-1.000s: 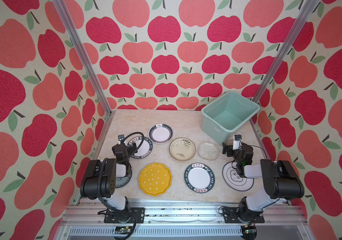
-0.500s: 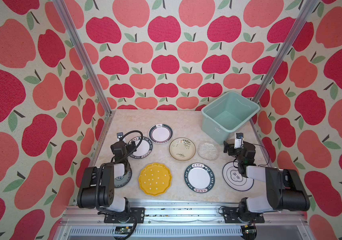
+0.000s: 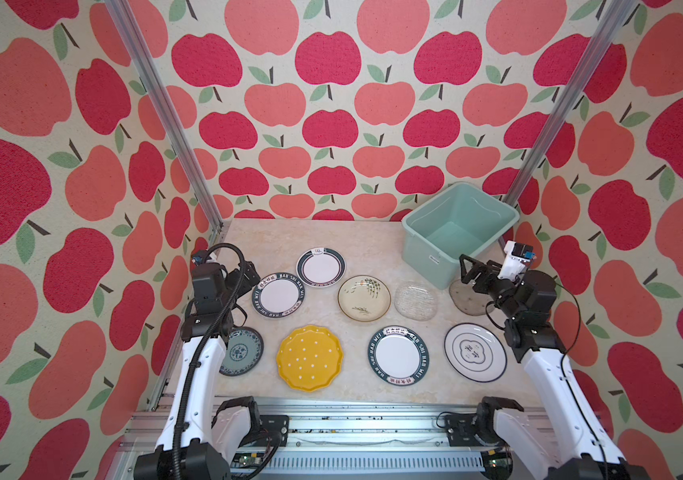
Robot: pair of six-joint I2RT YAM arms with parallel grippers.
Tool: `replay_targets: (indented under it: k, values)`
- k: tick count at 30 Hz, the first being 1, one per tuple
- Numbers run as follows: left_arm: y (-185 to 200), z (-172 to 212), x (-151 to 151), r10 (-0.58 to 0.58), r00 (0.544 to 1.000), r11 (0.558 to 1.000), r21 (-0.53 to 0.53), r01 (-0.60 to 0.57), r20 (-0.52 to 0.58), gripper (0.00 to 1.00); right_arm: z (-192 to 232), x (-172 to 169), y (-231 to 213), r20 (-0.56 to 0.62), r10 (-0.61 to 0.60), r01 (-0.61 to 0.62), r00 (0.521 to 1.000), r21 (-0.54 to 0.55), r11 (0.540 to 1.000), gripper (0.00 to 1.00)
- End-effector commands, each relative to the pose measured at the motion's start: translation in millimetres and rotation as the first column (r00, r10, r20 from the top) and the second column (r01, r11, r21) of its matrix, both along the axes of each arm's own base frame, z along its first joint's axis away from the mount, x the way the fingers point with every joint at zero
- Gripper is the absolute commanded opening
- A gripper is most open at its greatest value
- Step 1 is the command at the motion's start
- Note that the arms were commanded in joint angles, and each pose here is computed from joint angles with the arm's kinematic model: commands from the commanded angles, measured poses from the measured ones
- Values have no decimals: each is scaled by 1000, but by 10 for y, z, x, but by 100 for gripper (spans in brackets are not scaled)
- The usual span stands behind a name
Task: Place the plates into the plastic bin on the countertop
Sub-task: 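Move both grippers to the yellow polka-dot plate's opposite edges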
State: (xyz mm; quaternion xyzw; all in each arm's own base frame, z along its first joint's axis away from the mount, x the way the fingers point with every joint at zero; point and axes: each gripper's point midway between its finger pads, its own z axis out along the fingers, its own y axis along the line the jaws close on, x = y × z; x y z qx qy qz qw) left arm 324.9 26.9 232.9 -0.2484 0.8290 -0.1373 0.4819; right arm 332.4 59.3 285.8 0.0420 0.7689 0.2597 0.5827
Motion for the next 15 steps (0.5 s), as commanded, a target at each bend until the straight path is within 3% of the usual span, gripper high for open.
replay_targets:
  k: [1,7,10,15]
  values:
    - [-260,-34,-322,-61,990,991,-127,45,-129,99,-2,-189,233,-136,130,-112,982,138,984,99]
    - [-593,44,-560,-154,961,972,-209,107,-229,100,27,-243,635,-236,288,-248,928,185,951,99]
    - [-774,-68,-667,-200,923,956,-269,112,-328,100,-10,-300,926,-318,344,-308,883,160,938,98]
    - [-1051,-485,-1022,-256,769,932,-362,34,-585,98,-204,-556,1550,-482,422,-435,768,90,896,97]
